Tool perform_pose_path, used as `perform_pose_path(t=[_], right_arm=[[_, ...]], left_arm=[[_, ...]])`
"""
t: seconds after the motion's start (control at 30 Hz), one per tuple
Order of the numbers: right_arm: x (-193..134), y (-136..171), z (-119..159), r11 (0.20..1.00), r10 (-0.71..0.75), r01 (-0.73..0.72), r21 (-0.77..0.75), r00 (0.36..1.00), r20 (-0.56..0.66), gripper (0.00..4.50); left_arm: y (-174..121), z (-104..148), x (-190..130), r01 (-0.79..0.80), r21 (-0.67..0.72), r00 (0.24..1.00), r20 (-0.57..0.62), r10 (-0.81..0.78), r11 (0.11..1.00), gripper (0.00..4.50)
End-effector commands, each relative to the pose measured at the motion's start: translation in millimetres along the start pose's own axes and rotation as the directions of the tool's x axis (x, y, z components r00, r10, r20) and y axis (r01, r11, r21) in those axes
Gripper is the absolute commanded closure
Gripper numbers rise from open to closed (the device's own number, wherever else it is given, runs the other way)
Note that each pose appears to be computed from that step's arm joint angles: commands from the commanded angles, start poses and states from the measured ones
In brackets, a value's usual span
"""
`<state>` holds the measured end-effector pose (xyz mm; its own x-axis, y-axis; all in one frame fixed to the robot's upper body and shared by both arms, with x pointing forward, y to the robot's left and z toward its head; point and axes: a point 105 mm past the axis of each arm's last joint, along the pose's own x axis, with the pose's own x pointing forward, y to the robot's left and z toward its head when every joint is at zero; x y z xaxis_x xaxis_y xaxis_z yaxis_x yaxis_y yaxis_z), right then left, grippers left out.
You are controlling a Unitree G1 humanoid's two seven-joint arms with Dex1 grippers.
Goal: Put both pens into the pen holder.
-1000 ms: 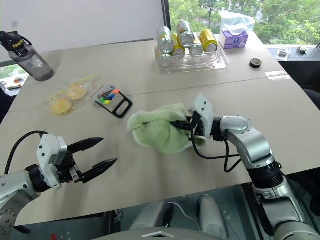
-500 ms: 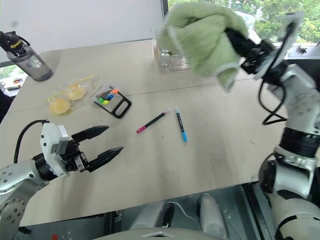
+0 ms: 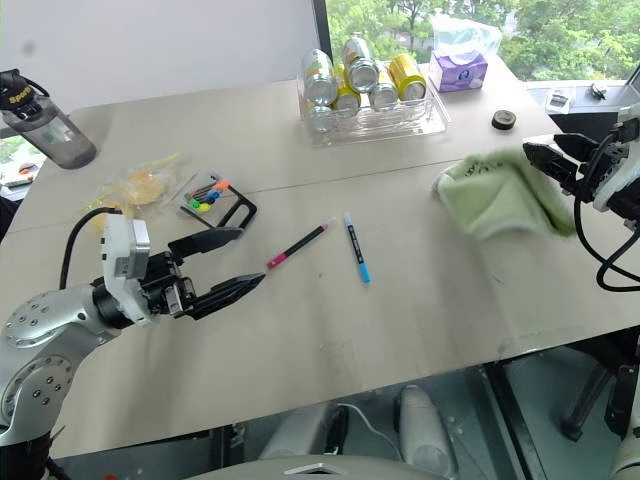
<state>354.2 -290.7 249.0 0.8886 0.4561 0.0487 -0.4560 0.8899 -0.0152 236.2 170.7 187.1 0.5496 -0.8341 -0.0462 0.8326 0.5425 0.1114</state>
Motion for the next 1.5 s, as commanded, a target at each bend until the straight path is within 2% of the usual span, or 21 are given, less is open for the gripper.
perform_pose_path(t=[0.03, 0.13, 0.23, 0.3, 0.43, 0.67, 0.8, 0.93, 1.1, 1.33, 1.5], right_arm=[[-17, -3, 39, 0.999, 0.026, -0.021, -0.046, 0.992, 0.122, 0.1], [-23, -4, 43, 0.999, 0.044, -0.04, -0.035, 0.988, 0.149, 0.1], [-25, 13, 34, 0.99, 0.137, -0.133, -0.045, 0.982, 0.127, 0.1], [-26, 29, 15, 0.976, 0.216, -0.215, -0.03, 0.976, 0.033, 0.1], [-37, 67, -24, 0.917, 0.39, -0.398, -0.029, 0.91, -0.143, 0.1], [-34, 107, -62, 0.86, 0.47, -0.505, -0.07, 0.839, -0.274, 0.1], [-32, 124, -68, 0.853, 0.49, -0.519, -0.057, 0.833, -0.256, 0.1], [-36, 122, -69, 0.861, 0.478, -0.505, -0.054, 0.841, -0.253, 0.1], [-41, 120, -72, 0.864, 0.466, -0.5, -0.065, 0.841, -0.275, 0.1], [-48, 122, -73, 0.878, 0.441, -0.473, -0.066, 0.856, -0.27, 0.1], [-57, 118, -72, 0.895, 0.405, -0.44, -0.078, 0.872, -0.276, 0.1]], left_arm=[[-1, 3, -2, 0.015, 0.018, 1.0, -0.005, -0.015, 1.0, 0.0], [2, -1, -2, 0.006, 0.016, 1.0, -0.02, -0.006, 1.0, 0.0], [12, -10, 4, -0.069, 0.032, 0.997, -0.033, 0.07, 0.997, 0.0], [21, -17, 11, -0.136, 0.044, 0.99, -0.034, 0.138, 0.99, 0.0], [33, -39, 26, -0.211, 0.043, 0.975, -0.067, 0.213, 0.977, 0.0], [30, -55, 67, -0.194, 0.02, 0.976, -0.101, 0.195, 0.981, 0.0], [22, -52, 96, -0.18, -0.036, 0.98, -0.094, 0.176, 0.983, 0.0], [12, -56, 129, -0.199, -0.061, 0.971, -0.144, 0.189, 0.978, 0.0], [-8, -61, 165, -0.153, -0.108, 0.97, -0.207, 0.129, 0.982, 0.0], [-17, -84, 180, -0.212, -0.02, 0.882, -0.434, 0.182, 0.977, 0.0], [-14, -90, 176, -0.298, -0.007, 0.833, -0.489, 0.257, 0.954, 0.0]])
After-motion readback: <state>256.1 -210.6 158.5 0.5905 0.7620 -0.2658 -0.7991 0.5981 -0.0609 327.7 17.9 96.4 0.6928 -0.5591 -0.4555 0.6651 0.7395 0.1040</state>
